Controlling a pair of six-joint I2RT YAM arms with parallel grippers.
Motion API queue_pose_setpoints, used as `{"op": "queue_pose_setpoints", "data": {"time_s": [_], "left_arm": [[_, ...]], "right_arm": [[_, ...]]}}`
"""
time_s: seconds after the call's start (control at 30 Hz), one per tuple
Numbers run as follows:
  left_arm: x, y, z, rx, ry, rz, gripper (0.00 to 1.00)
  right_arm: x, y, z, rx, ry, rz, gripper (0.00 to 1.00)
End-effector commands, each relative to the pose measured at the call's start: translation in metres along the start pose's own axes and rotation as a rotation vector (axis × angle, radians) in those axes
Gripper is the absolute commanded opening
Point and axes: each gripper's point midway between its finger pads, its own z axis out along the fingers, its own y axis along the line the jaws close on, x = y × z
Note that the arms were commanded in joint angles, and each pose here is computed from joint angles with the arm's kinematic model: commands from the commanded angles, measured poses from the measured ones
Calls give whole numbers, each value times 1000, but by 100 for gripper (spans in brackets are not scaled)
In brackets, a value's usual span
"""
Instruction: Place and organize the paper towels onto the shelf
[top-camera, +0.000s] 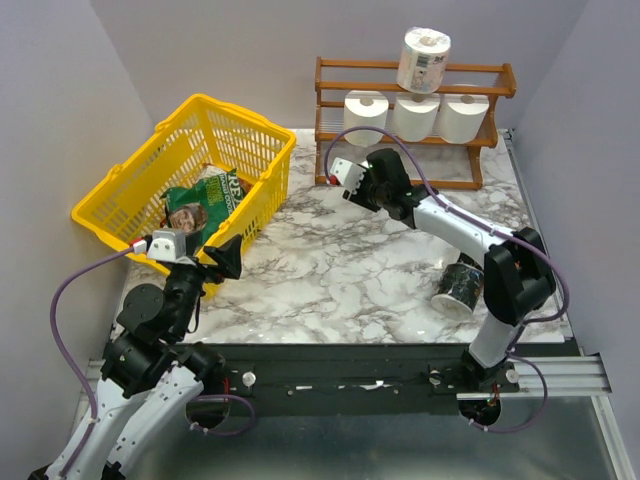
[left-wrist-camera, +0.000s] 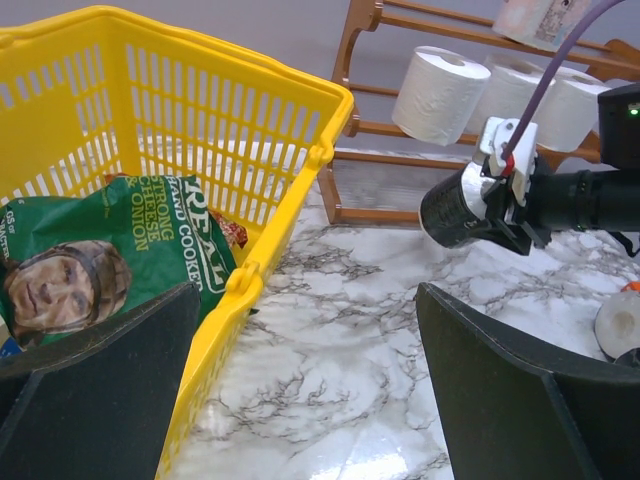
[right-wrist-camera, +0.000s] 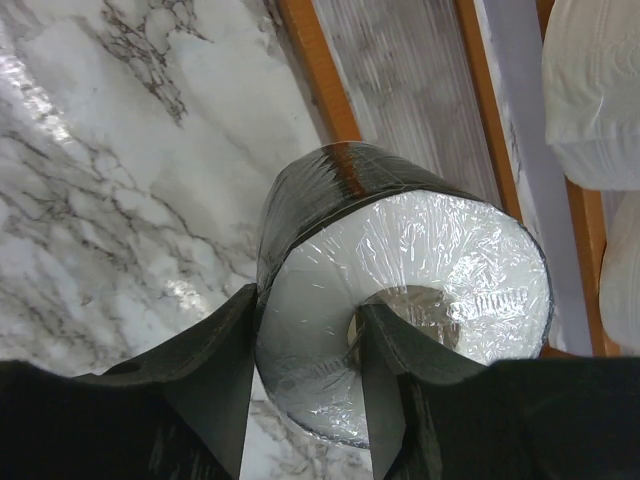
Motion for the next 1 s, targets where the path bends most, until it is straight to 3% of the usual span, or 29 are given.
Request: {"op": "queue_pose_setpoints", "data": {"time_s": [0.0, 0.3, 0.97], "left_arm": [[-4, 3, 1, -15, -18, -3, 99], [-1, 3, 2, -16, -11, -1, 99], [-4, 3, 1, -18, -19, -3, 99]], "right_arm": [[-26, -39, 17, 50, -145, -112, 50], [-23, -57, 40, 78, -148, -224, 51], [-16, -68, 74, 107, -94, -302, 56]]}}
